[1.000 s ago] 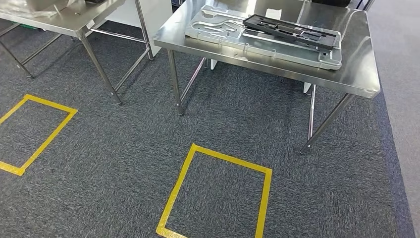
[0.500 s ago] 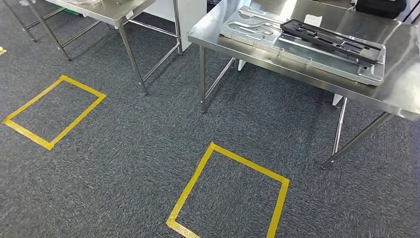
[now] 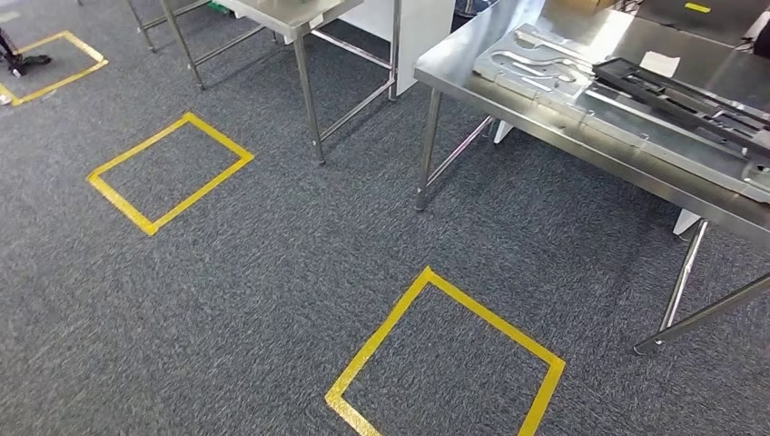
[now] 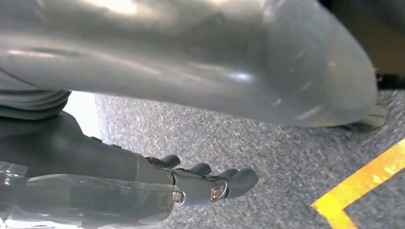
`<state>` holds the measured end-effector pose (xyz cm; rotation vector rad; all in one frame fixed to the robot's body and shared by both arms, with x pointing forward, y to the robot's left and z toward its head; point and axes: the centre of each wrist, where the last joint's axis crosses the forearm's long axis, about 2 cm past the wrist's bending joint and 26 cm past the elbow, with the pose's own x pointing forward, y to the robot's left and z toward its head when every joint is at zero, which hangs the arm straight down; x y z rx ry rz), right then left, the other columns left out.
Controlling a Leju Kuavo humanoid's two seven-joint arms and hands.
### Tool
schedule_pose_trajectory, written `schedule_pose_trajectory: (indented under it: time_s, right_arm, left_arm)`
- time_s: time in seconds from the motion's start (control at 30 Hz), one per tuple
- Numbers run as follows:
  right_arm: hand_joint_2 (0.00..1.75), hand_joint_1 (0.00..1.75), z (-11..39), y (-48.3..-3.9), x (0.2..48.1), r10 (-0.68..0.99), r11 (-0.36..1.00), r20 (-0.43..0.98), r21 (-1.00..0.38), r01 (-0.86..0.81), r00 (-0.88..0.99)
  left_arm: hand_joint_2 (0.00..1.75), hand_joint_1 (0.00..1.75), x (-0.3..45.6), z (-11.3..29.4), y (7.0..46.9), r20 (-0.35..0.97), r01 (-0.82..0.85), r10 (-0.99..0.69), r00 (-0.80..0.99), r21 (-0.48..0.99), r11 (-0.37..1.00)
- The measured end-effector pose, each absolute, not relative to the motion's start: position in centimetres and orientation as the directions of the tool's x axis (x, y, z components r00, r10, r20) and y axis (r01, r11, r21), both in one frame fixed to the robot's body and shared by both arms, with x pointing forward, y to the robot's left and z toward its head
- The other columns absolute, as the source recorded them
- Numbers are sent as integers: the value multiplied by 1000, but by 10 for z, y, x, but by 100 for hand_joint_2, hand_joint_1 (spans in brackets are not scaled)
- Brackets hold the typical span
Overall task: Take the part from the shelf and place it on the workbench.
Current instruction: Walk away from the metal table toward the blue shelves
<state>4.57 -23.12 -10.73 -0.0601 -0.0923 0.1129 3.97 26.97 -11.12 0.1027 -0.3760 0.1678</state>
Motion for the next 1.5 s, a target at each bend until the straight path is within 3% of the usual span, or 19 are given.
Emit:
schedule_pose_trajectory:
  time_s: [1.5]
  right_arm:
    - [0,0,-109,-240,40,82,996,85,-53,-78,993]
  left_arm:
    - [0,0,40,-111,269,379,-157,122,917,63,986]
